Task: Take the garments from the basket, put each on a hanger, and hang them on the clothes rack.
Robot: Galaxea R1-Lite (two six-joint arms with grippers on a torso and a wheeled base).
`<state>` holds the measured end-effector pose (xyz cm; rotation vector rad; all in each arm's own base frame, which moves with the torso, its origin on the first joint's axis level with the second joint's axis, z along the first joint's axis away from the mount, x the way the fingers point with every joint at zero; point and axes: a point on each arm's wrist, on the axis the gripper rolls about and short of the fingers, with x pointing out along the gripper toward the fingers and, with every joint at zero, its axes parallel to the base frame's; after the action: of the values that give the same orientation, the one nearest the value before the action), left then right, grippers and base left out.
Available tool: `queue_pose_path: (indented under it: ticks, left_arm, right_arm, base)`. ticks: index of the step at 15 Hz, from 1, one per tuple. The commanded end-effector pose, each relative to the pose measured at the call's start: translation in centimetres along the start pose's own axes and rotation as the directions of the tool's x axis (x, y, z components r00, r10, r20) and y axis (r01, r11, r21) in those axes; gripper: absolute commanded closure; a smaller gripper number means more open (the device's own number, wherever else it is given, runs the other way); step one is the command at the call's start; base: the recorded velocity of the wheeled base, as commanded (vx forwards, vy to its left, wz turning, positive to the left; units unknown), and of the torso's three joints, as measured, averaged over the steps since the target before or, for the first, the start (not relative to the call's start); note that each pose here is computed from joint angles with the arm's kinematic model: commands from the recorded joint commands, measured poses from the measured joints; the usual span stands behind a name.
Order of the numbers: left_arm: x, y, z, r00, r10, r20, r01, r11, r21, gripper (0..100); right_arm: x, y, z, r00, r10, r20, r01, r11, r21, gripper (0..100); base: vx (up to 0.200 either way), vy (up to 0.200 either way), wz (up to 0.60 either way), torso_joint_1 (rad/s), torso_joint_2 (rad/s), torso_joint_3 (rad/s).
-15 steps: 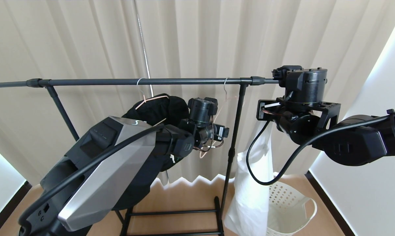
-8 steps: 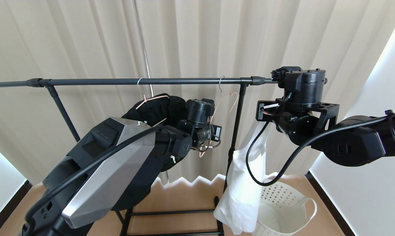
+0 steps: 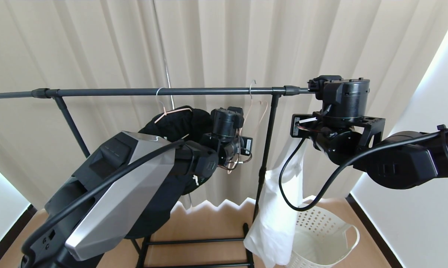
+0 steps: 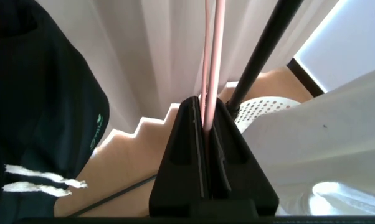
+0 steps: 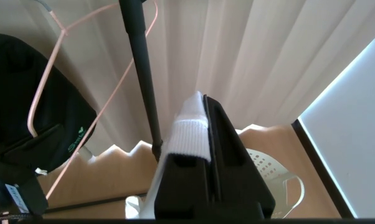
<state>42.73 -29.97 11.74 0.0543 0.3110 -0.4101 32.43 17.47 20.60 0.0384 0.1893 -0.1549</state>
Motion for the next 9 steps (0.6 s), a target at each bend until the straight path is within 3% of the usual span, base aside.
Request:
queue_pose_path:
  ticks: [1, 5, 9]
  left_arm:
    - [-0.4, -0.1, 0.5, 1.0, -0.002, 0.014, 0.002, 1.0, -0.002, 100]
    - [-1.9, -0.2, 0.8, 1.0, -0.008, -0.004, 0.008, 1.0, -0.004, 100]
    - [-4.2, -0.6, 0.9, 1.0, -0.02, 0.017, 0.02, 1.0, 0.002, 100]
  right_arm:
    - [-0.1, 0.0, 0.1, 1.0, 0.001, 0.003, -0.001, 1.0, 0.003, 100]
    - [0.0, 0.0, 0.1, 1.0, 0.002, 0.002, -0.002, 1.0, 0.002, 100]
    - [0.0, 0.0, 0.1, 1.0, 0.001, 0.002, -0.001, 1.0, 0.002, 100]
  base:
    - [0.0, 0.0, 0.0, 0.0, 0.0, 0.0]
    - [0.0, 0.0, 0.0, 0.0, 0.0, 0.0]
    - [0.0, 0.0, 0.0, 0.0, 0.0, 0.0]
